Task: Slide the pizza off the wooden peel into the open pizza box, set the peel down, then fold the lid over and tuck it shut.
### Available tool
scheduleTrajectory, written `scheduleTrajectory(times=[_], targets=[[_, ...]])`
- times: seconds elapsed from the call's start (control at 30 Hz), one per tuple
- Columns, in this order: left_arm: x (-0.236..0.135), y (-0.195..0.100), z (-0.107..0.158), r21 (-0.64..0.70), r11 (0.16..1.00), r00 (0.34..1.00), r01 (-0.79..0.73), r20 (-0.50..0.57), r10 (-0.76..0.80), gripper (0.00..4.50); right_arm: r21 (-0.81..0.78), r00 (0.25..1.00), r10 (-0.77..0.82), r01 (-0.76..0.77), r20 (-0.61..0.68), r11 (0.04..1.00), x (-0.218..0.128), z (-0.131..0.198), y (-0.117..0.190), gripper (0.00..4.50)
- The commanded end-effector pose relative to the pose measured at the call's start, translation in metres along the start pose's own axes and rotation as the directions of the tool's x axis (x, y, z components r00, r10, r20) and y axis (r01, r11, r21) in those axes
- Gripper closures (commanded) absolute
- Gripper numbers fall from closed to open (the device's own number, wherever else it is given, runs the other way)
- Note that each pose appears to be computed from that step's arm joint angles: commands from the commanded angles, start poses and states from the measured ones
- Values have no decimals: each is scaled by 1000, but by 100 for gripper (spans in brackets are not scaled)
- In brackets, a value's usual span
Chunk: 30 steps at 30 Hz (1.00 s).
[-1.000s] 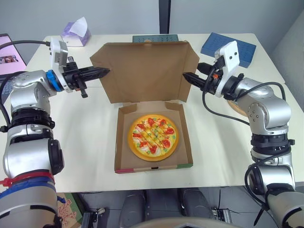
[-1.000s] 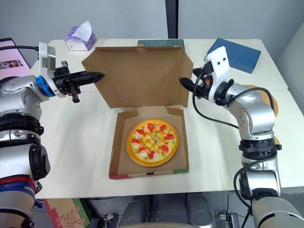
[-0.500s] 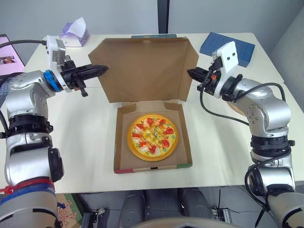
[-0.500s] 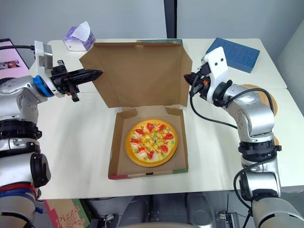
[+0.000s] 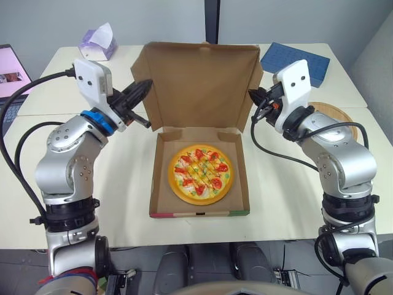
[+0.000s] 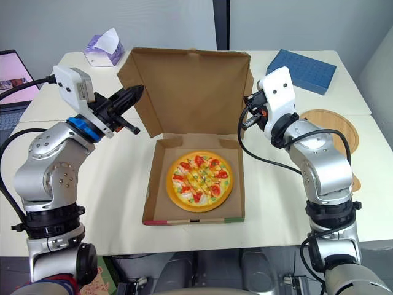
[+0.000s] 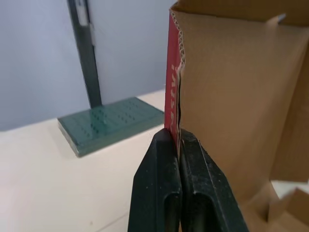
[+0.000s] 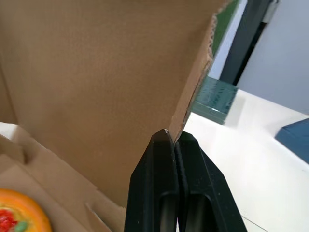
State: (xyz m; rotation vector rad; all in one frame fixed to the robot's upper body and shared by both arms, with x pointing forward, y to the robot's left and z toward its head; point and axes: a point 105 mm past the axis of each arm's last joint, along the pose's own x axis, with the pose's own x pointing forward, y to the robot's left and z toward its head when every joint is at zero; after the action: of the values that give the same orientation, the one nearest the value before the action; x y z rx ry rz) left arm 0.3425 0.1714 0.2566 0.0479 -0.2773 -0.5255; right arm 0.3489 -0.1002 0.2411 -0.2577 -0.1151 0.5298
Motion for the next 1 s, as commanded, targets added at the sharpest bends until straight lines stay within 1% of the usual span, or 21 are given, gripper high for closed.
scheduleTrajectory(times=[0.03,0.17,0.23,0.5,0.7,0.8,0.9,1.0], targets=[[1,-32,22,16,1000,996,20,81,-22,450,-26,997,29,-27,71,999,-3,18,15,446],[-2,-51,30,7,1000,993,29,112,-29,450,-24,995,52,-50,81,998,-7,21,20,446],[-6,-55,28,-4,999,993,34,113,-34,450,-22,994,65,-63,89,998,-10,23,22,446],[-31,-60,8,-57,998,994,4,106,2,450,10,989,125,-126,82,992,-26,15,32,446],[-43,-59,2,-82,996,991,-31,130,42,450,17,987,138,-140,77,990,-34,7,39,446],[-50,-65,-5,-101,994,991,-32,130,45,450,16,985,150,-152,81,988,-40,4,40,446],[-51,-68,-8,-109,993,989,-36,137,51,450,14,985,148,-150,83,989,-42,2,38,446],[-45,-62,-7,-90,995,986,-48,153,61,450,12,988,124,-125,90,992,-40,2,33,446]])
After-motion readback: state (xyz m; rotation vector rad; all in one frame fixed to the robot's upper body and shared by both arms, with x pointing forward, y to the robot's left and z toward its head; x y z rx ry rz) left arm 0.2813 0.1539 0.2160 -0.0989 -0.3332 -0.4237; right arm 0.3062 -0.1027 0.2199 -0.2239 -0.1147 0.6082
